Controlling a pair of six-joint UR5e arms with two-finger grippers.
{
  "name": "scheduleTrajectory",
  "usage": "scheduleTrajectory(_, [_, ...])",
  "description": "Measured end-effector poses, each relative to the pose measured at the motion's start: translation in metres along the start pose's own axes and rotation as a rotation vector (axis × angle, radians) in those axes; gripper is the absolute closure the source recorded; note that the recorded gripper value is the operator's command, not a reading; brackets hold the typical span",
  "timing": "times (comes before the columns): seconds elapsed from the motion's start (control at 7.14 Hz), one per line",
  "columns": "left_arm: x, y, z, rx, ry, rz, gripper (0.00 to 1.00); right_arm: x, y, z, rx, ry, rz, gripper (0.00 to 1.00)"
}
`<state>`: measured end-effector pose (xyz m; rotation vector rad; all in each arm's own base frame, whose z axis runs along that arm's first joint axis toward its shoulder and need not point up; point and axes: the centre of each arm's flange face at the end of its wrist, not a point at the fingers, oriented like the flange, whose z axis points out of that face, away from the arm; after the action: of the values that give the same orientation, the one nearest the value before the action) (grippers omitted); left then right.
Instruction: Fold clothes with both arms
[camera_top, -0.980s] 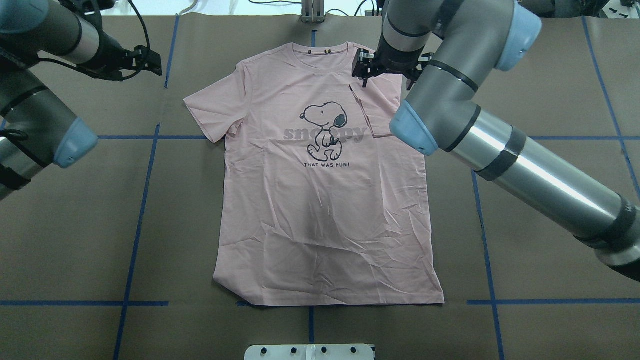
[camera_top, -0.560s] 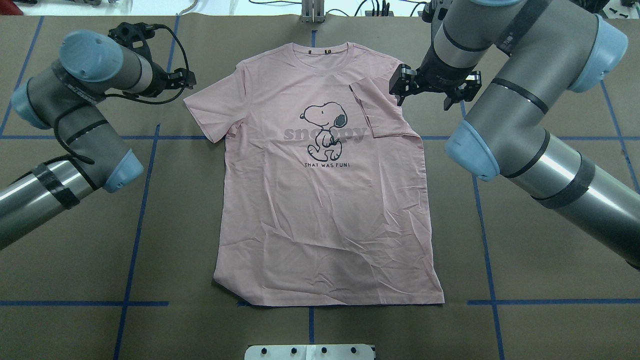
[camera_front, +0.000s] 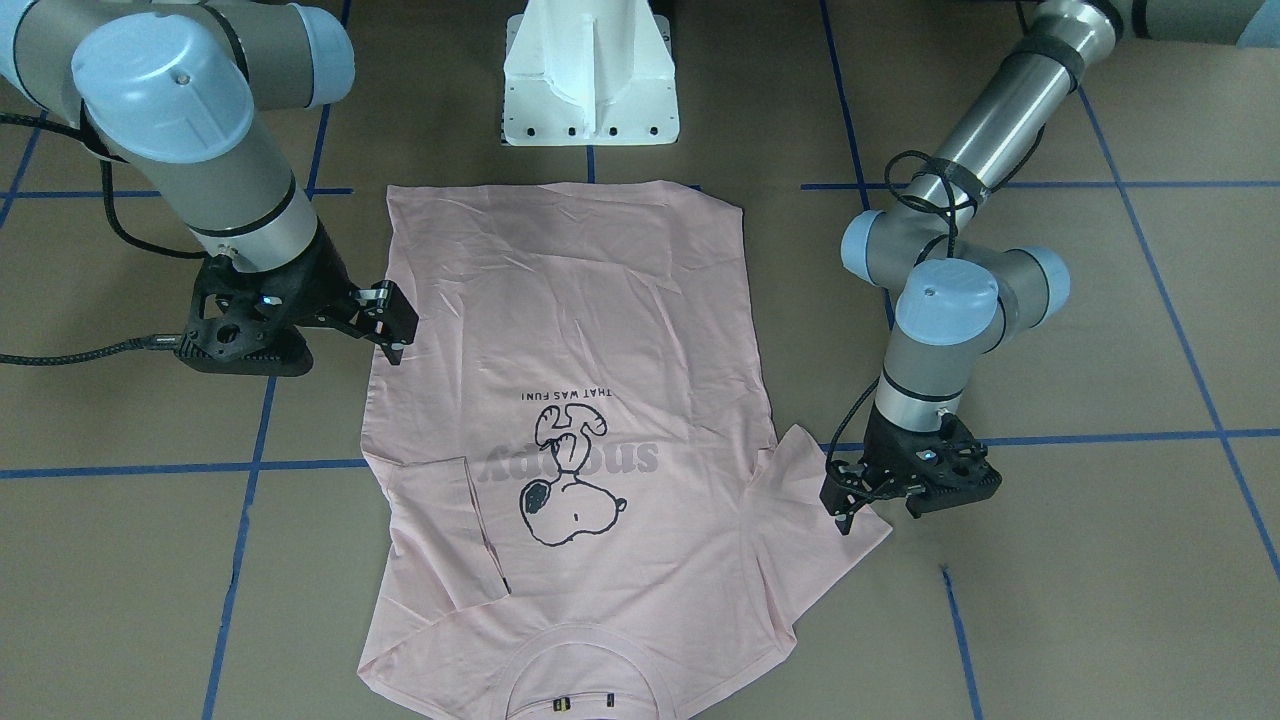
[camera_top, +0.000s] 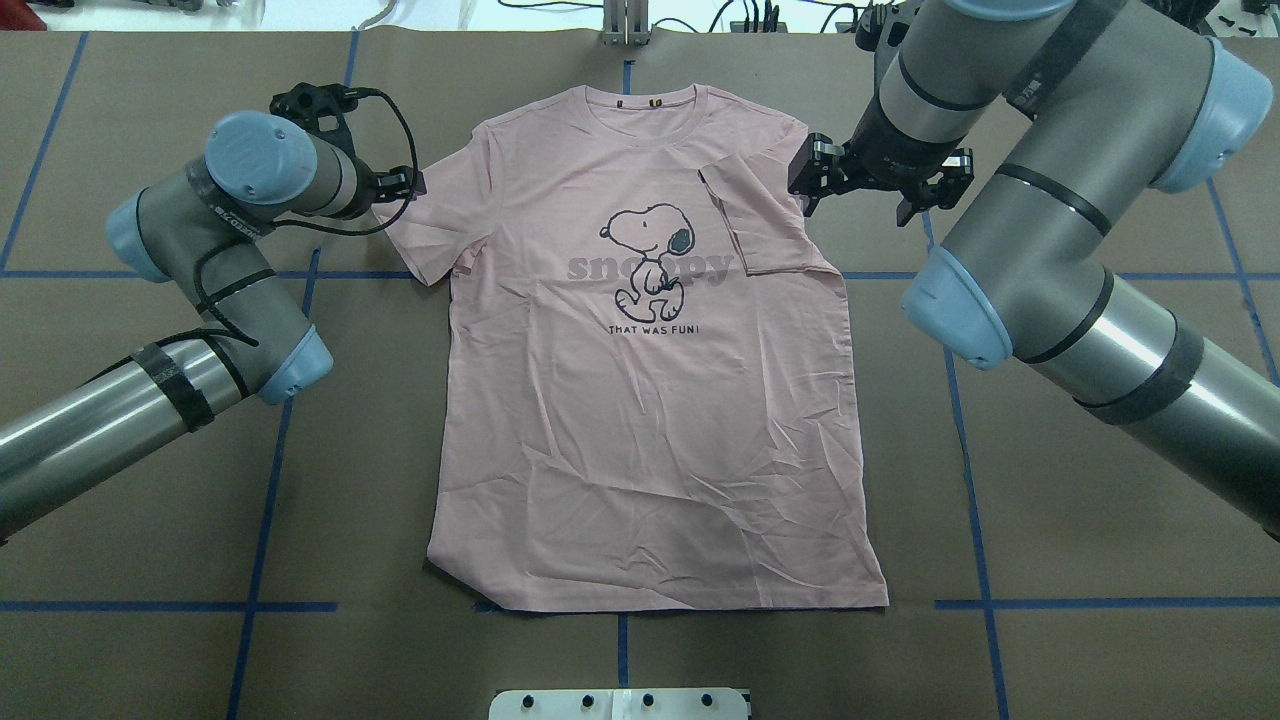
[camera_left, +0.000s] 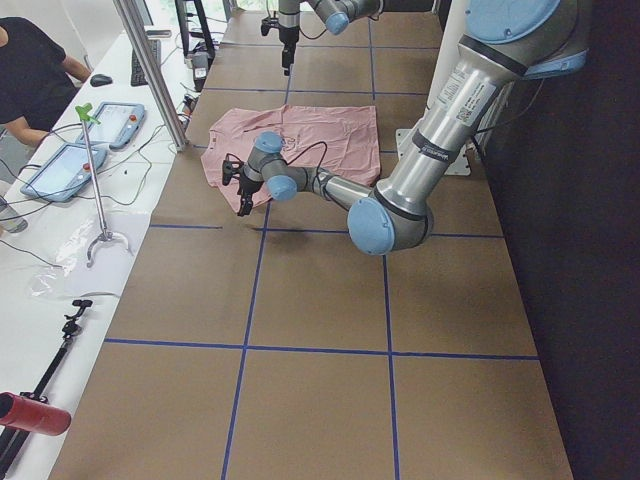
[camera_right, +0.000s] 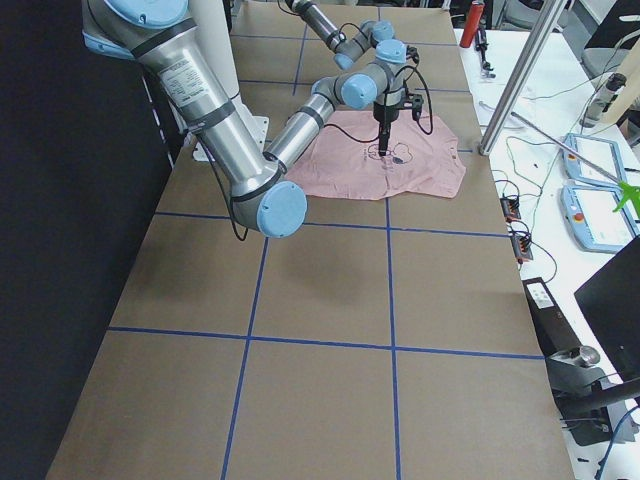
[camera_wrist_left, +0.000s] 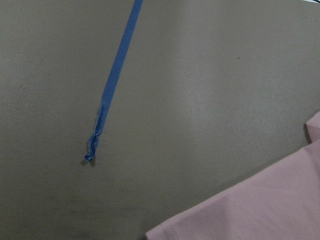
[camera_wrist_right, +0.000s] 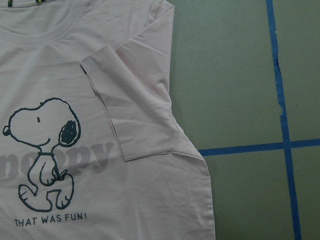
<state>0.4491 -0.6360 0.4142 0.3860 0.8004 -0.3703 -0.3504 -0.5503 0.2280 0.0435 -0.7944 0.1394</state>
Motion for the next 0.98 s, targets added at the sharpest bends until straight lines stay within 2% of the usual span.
scheduleTrajectory(0.28, [-0.0009,0.0002,0.0041,-0.001,-0.005,0.003,0.28,0.0002,0.0006,0.0016,-0.002,0.002,0.002,0.00])
scheduleTrajectory(0.56, [-0.0012,0.0001,0.0055,-0.001,-0.008,0.004,0.67,0.0003,0.0008,0.0025,-0.003,0.003,0.002,0.00])
scheduleTrajectory(0.7, [-0.0009,0.0000,0.0056,-0.002,-0.008,0.005,0.89,0.0002,0.0008,0.0028,-0.003,0.003,0.002,0.00])
scheduleTrajectory(0.84, [-0.0004,-0.0001,0.0055,-0.002,-0.008,0.006,1.00,0.0003,0.0007,0.0031,-0.004,0.004,0.002,0.00])
scheduleTrajectory(0.98, [0.0008,-0.0004,0.0049,-0.002,-0.006,0.006,1.00,0.0013,0.0006,0.0041,-0.004,0.006,0.002,0.00])
